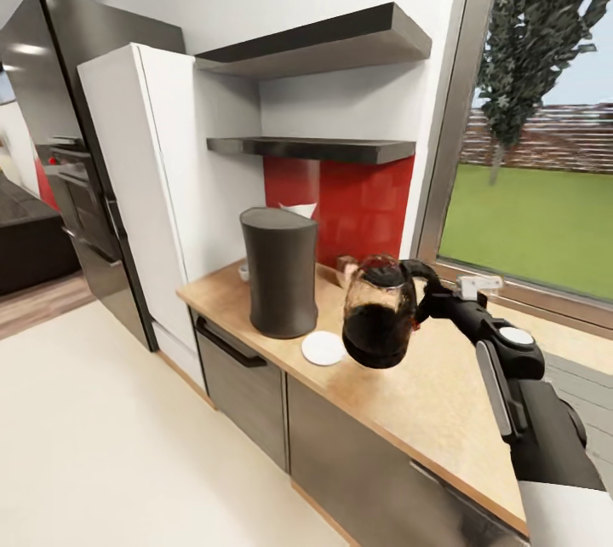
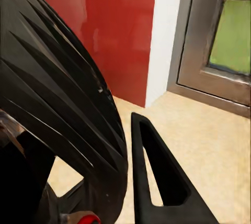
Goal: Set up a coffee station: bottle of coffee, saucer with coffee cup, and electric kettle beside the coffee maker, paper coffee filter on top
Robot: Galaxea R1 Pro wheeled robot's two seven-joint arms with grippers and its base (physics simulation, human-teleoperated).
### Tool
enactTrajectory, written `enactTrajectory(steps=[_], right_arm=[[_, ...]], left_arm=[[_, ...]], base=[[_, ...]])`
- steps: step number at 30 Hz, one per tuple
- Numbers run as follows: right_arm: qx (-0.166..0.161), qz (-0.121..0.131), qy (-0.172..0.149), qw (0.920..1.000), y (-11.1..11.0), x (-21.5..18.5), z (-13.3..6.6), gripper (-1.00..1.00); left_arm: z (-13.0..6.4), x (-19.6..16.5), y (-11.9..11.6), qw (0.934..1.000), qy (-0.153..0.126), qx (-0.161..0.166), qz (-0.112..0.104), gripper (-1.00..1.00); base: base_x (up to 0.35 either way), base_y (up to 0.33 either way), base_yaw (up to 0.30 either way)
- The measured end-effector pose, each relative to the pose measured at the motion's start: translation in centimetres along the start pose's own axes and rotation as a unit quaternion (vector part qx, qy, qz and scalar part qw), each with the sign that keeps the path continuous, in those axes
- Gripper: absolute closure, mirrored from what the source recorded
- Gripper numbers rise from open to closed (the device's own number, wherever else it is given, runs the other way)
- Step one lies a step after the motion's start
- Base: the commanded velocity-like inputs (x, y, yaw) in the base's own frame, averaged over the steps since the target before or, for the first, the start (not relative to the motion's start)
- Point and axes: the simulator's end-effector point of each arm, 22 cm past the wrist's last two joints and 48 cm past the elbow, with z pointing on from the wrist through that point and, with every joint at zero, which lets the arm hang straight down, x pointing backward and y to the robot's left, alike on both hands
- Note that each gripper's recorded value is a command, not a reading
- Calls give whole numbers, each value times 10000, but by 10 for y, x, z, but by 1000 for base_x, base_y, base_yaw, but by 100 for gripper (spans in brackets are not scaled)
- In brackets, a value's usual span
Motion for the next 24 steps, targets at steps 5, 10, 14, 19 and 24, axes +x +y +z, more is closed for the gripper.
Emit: enactTrajectory(steps=[5,10,14,19,24], right_arm=[[978,93,-76,9951,-41,-18,1,100],[1070,138,-65,9941,-41,-17,0,100],[977,264,-11,9949,-27,-11,3,100],[958,285,42,9950,-23,-7,4,100],[957,288,58,9950,-23,-5,5,100]], left_arm=[[0,2,0,10000,29,7,23,-100],[0,2,0,10000,20,7,22,-100],[0,0,0,10000,-3,7,21,-100],[0,0,1,10000,-12,0,14,-100],[0,-1,1,10000,-19,1,14,-100]], base=[[42,22,0],[57,47,0],[218,211,0],[240,238,0],[249,239,-24]])
